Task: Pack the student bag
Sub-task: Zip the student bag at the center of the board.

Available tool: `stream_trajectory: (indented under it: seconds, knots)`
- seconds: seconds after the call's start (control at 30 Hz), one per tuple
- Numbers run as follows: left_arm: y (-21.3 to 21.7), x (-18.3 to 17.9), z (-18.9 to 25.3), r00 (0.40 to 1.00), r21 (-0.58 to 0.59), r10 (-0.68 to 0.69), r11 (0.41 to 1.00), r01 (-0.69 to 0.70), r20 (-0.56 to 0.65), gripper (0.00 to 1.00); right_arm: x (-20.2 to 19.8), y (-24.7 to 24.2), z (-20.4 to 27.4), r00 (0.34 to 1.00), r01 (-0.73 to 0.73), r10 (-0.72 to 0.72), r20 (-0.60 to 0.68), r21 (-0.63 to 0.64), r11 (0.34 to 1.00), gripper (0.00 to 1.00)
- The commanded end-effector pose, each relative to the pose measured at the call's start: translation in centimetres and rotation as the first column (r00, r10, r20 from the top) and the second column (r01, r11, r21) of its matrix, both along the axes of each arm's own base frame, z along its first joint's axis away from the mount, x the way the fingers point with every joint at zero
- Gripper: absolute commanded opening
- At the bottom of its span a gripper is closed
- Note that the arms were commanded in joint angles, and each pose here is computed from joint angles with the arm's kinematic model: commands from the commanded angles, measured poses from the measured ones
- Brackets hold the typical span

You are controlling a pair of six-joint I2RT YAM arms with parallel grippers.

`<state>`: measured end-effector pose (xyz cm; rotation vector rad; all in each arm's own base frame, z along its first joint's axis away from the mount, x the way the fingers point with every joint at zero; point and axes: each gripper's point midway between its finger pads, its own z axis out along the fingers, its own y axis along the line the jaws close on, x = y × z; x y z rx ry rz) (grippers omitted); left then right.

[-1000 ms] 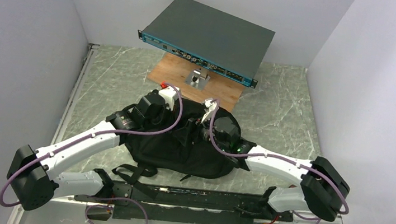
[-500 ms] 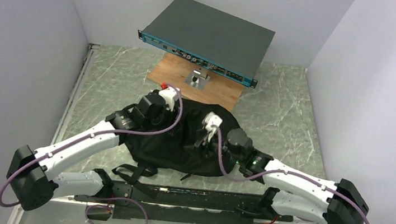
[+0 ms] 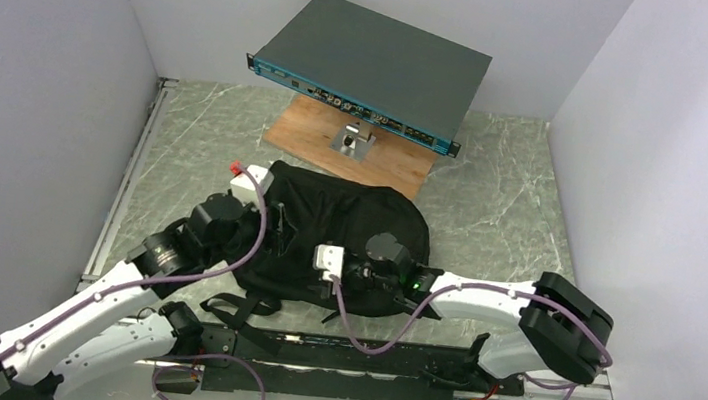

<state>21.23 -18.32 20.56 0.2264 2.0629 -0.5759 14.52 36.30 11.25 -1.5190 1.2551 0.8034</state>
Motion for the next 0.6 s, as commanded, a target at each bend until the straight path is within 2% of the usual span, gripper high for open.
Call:
stream_trajectory:
  seconds: [0.0,0.3,0.43,0.57]
  knots:
    - [1.6,-0.9,-0.6,0.998,-0.041,0.062,0.997,-0.062,0.0,0.73,-0.1,3.3,3.7,0.984,-0.105,0.093,0.151,0.068,0.992,0.58]
    - [2.7,-2.0,-1.9,0.997,-0.049,0.073,0.996,-0.073,-0.005,0.74,-0.2,3.2,3.5,0.979,-0.014,0.02,0.205,-0.029,0.999,0.6]
    - [2.6,-2.1,-2.2,0.997,-0.055,0.073,0.996,-0.074,-0.019,0.74,-0.7,2.9,4.1,0.981,-0.013,0.012,0.194,0.005,1.0,0.6]
    - [2.4,-2.2,-2.7,0.997,-0.065,0.072,0.995,-0.074,-0.033,0.71,-0.7,3.7,2.8,0.98,-0.033,0.036,0.195,-0.021,0.999,0.5]
